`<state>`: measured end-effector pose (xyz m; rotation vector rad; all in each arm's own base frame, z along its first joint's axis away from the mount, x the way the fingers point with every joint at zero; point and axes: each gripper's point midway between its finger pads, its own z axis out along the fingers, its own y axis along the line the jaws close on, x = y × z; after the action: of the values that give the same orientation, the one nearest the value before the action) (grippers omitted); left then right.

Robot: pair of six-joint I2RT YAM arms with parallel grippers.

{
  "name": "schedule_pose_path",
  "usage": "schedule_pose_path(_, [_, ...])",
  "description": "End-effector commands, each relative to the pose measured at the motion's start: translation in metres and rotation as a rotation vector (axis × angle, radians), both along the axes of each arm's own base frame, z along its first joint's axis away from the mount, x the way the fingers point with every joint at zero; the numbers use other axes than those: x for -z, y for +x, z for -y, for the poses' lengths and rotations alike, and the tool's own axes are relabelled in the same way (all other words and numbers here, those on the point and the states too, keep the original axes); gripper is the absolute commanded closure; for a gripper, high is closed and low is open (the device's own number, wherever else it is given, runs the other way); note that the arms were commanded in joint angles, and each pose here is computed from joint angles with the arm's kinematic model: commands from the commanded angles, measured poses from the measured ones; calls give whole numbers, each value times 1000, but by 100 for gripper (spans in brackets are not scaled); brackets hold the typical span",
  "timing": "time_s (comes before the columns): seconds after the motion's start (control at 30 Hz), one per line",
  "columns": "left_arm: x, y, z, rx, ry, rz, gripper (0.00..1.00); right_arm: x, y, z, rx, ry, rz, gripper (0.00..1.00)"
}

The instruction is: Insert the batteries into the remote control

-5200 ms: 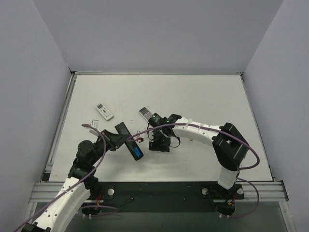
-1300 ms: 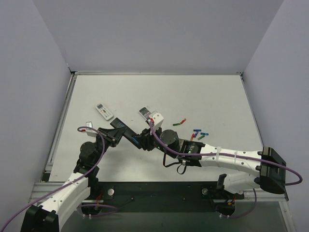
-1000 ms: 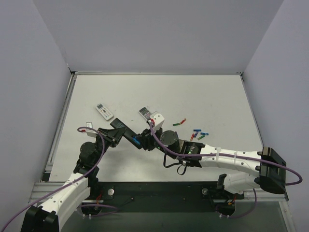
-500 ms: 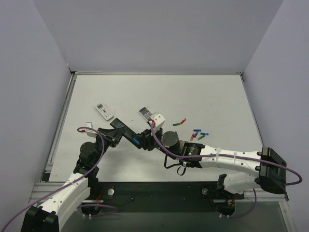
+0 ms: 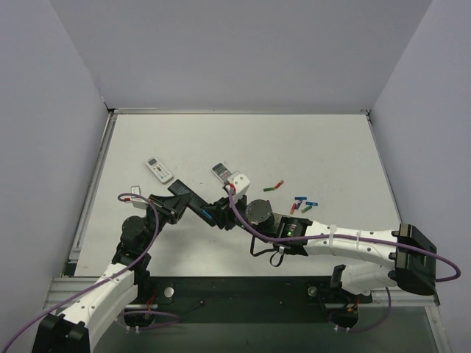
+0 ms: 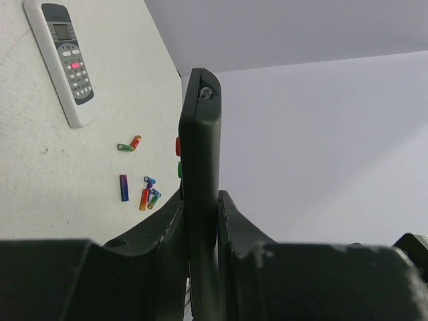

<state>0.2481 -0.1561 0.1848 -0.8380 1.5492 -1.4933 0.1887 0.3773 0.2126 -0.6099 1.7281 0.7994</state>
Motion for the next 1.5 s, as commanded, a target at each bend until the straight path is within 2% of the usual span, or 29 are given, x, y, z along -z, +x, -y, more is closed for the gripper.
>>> schedule_pose_path(0.0, [-30,-3,-1,6,-63,95,100,-2,-6,-4,-31,8,15,100])
schedule_pose_path(0.6, [-45,-4,1,17,-72,139,100,23,-5,-9,-42,-72,-20,100])
schedule_pose_path(1.1, [-48,-6,0,21,-85,149,100,33,-5,-11,-54,-88,-22,82])
schedule_pose_path(1.47, [-49,-7,0,23,-102,145,100,38,-10,-13,-102,-98,6,83])
